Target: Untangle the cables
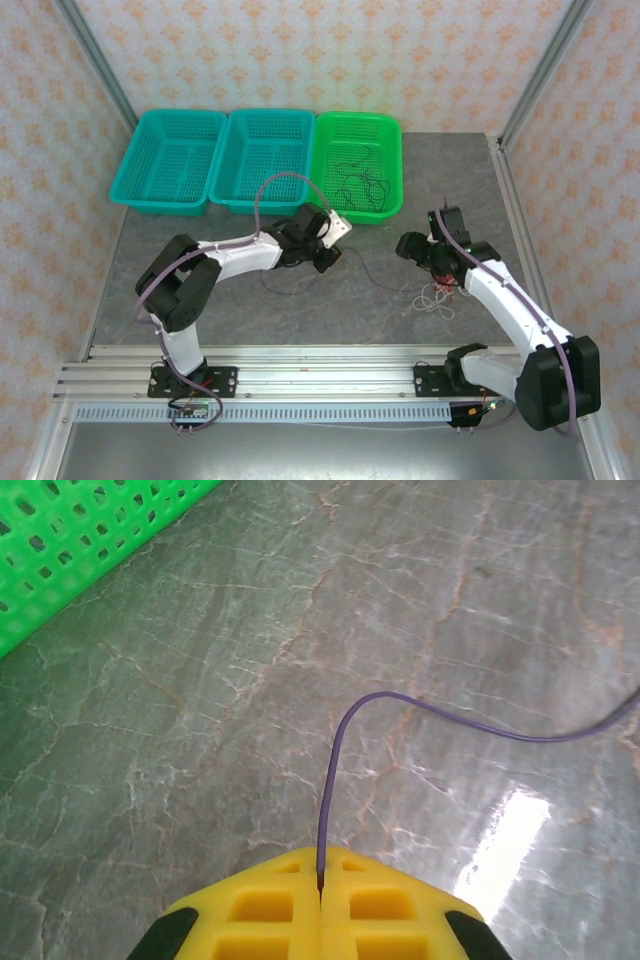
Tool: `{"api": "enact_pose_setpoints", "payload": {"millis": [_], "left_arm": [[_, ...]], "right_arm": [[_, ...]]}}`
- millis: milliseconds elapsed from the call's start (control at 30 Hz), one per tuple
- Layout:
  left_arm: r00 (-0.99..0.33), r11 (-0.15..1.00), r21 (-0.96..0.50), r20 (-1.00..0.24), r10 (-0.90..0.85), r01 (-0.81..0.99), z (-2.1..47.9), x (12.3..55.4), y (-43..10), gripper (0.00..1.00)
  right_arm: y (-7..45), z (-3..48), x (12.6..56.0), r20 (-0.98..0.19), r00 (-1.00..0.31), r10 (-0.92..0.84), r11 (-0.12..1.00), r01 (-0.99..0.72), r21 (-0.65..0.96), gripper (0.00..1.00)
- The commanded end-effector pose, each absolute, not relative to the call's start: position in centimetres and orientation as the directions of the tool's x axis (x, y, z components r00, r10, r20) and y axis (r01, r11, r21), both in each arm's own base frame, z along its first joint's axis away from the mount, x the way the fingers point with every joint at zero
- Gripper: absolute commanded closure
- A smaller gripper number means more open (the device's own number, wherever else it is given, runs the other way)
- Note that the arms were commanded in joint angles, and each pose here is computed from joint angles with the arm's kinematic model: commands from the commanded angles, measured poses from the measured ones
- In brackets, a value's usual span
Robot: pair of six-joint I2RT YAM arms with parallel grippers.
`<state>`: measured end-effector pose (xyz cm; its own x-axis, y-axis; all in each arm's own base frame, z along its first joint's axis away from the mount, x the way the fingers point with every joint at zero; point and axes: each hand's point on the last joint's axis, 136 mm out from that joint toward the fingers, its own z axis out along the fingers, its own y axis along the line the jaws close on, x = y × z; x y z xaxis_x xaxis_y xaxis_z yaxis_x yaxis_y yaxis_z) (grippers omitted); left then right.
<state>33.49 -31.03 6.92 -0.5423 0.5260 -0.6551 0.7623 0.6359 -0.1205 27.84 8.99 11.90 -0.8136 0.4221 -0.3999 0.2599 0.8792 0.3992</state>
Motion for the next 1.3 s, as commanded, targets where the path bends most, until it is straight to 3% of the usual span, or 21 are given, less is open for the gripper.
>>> {"api": "enact_pose_setpoints", "payload": {"millis": [0, 100, 233, 567, 800, 900, 1033, 1267], "left_arm": [[-0.493, 0.604, -0.152, -0.743, 0.452, 0.783, 10.8, 33.0, -31.8, 1.0], [-0.49, 0.627, -0.163, -0.778, 0.394, 0.762, 12.7, 33.0, -31.5, 1.0], [-0.44, 0.651, -0.165, -0.851, 0.286, 0.741, 16.3, 32.6, -30.6, 1.0], [-0.347, 0.864, -0.05, -0.926, 0.147, 0.5, 22.3, 32.9, -23.2, 1.0], [-0.361, 0.957, -0.096, -0.933, 0.01, 0.274, 22.9, 33.9, -17.2, 1.0], [-0.367, 0.945, -0.125, -0.93, -0.006, 0.302, 23.1, 33.4, -16.8, 1.0], [-0.33, 0.89, -0.176, -0.943, -0.031, 0.42, 25.8, 32.0, -18.4, 1.0], [-0.227, 0.808, -0.211, -0.969, -0.098, 0.551, 34.3, 30.8, -20.4, 1.0]], "right_arm": [[8.8, 10.1, 27.2, -0.37, -0.761, 0.533, 0.835, 0.403, 0.376, 0.32], [9.2, 8.4, 26.8, -0.389, -0.703, 0.596, 0.802, 0.492, 0.339, 0.32], [5.6, 6.7, 25.9, -0.431, -0.576, 0.694, 0.711, 0.643, 0.286, 0.33], [-1.9, 2.7, 21.7, -0.433, -0.388, 0.813, 0.5, 0.848, 0.178, 0.35], [-4.5, 1.6, 20.5, -0.439, -0.332, 0.835, 0.419, 0.9, 0.116, 0.5], [-3.5, 2.1, 21.8, -0.413, -0.352, 0.84, 0.454, 0.873, 0.18, 0.48], [0.0, 4.3, 24.7, -0.325, -0.436, 0.839, 0.536, 0.764, 0.359, 0.37], [6.3, 13.5, 28.5, -0.306, -0.598, 0.741, 0.615, 0.422, 0.666, 0.26]]}}
